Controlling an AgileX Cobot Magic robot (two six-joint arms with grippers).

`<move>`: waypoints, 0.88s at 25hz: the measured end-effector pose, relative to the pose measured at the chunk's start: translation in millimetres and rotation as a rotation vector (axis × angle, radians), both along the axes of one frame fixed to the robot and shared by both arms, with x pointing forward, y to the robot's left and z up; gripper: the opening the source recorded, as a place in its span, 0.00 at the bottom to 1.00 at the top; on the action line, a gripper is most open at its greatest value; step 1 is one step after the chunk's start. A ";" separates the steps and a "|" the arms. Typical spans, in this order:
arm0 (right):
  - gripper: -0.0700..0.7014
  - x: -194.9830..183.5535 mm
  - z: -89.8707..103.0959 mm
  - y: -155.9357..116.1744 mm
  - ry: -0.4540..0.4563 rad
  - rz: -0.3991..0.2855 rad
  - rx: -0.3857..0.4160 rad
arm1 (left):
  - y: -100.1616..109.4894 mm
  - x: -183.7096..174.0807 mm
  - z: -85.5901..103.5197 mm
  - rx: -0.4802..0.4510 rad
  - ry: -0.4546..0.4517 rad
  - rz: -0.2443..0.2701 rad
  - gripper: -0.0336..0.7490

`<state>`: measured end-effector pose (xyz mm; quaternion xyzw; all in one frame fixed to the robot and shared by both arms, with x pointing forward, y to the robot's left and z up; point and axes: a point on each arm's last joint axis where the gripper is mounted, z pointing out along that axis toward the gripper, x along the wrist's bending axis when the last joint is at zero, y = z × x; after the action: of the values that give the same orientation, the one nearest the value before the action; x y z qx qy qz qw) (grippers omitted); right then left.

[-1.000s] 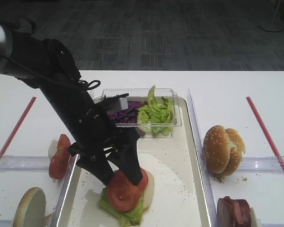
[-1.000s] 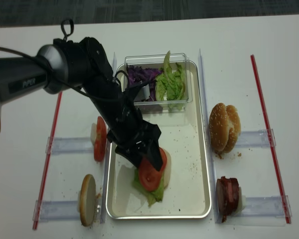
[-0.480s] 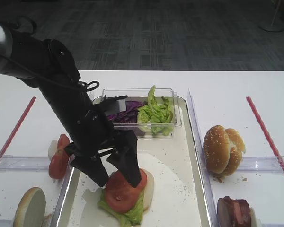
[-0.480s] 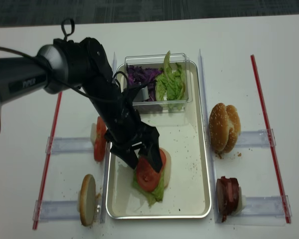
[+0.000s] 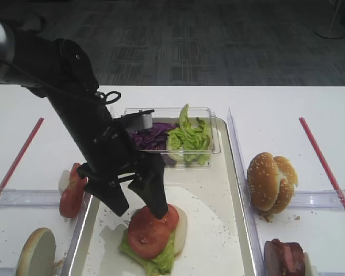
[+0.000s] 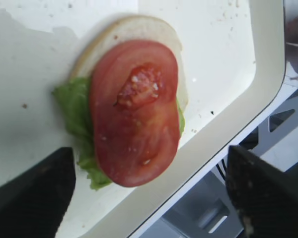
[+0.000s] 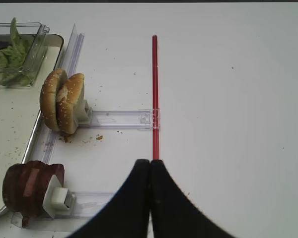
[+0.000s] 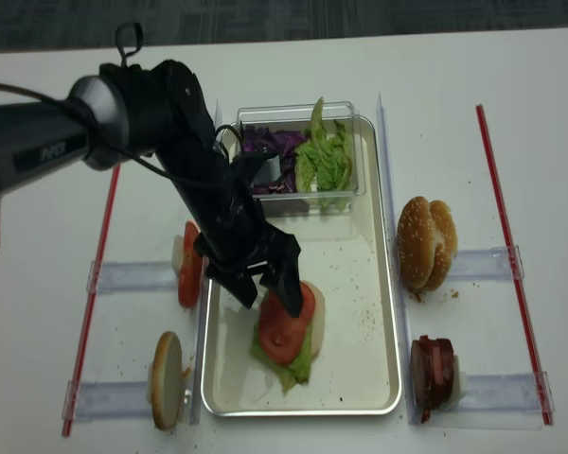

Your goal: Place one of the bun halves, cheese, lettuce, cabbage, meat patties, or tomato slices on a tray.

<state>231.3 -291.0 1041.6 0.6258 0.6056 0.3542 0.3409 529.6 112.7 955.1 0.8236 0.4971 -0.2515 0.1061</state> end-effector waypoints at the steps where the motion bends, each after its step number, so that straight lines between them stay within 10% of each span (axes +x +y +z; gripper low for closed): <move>1: 0.56 0.0 0.0 0.0 0.000 0.000 0.000 | 0.2 2.1 4.4 0.006 -0.020 -0.001 0.77; 22: 0.56 0.0 0.0 0.0 0.000 0.000 0.000 | -13.8 35.1 64.4 -0.059 -0.197 0.044 0.77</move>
<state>231.3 -291.0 1041.6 0.6258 0.6056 0.3542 0.3409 564.7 98.9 1019.5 0.8298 0.4946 -0.1815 0.1842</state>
